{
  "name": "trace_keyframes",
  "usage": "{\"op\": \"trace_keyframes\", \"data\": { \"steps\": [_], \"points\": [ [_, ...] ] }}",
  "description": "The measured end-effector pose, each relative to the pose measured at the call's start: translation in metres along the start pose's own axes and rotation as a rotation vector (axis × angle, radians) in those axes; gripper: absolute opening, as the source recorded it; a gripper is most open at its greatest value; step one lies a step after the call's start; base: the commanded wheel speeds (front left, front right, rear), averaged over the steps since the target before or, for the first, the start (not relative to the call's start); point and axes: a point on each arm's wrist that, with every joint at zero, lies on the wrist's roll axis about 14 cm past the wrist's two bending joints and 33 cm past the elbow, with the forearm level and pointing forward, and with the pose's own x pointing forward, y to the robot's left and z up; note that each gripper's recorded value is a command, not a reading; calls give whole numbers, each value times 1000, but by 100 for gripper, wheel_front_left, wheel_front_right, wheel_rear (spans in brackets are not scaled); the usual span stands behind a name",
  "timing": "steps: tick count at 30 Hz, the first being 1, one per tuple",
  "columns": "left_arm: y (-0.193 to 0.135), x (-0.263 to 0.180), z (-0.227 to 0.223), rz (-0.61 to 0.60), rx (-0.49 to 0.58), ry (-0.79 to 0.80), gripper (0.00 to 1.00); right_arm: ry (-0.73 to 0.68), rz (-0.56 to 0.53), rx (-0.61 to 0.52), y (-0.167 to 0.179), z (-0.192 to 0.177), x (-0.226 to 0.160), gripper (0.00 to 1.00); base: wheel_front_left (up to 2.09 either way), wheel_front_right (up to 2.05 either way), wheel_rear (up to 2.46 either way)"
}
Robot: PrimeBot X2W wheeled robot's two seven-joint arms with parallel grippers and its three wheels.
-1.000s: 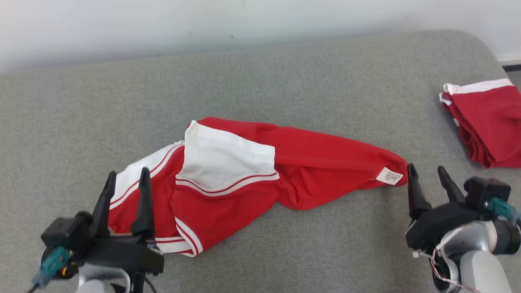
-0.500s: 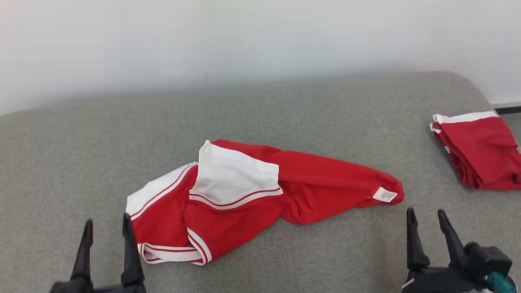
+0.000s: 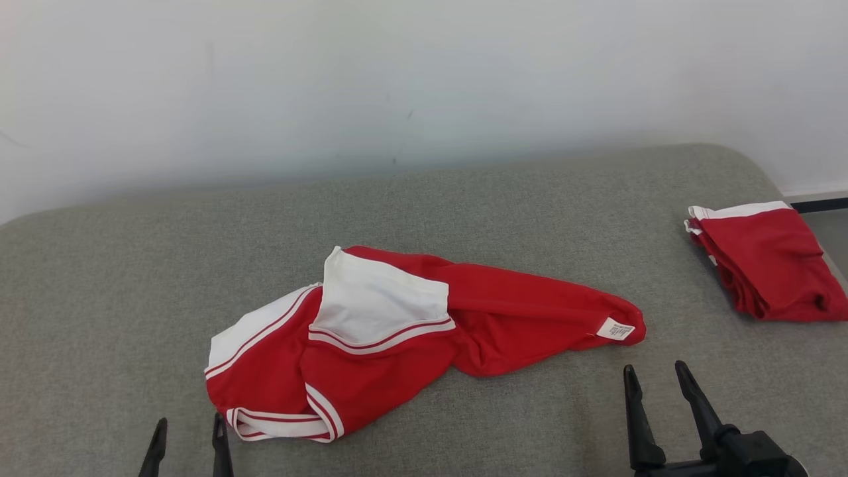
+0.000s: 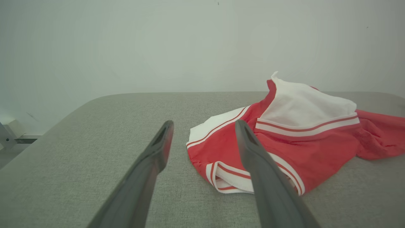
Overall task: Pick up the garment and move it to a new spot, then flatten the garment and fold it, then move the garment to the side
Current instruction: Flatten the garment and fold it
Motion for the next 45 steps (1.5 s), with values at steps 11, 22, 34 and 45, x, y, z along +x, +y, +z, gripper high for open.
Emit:
{"op": "trace_keyframes", "data": {
  "steps": [11, 22, 34, 45],
  "points": [
    [-15, 3, -14, -59, 13, 38, 100, 8, 3, -25, 0, 1, -3, 100, 0, 0, 0],
    [-16, 10, -9, -65, 7, 22, 100, 7, -14, -30, -6, 4, 0, 100, 0, 0, 0],
    [-67, 68, 9, -246, -37, 90, 100, 145, 19, -83, -9, 5, 24, 100, 0, 0, 0],
    [-105, 126, -6, -368, -23, 334, 100, 163, 77, -109, 0, 10, 52, 100, 0, 0, 0]
  ]
}}
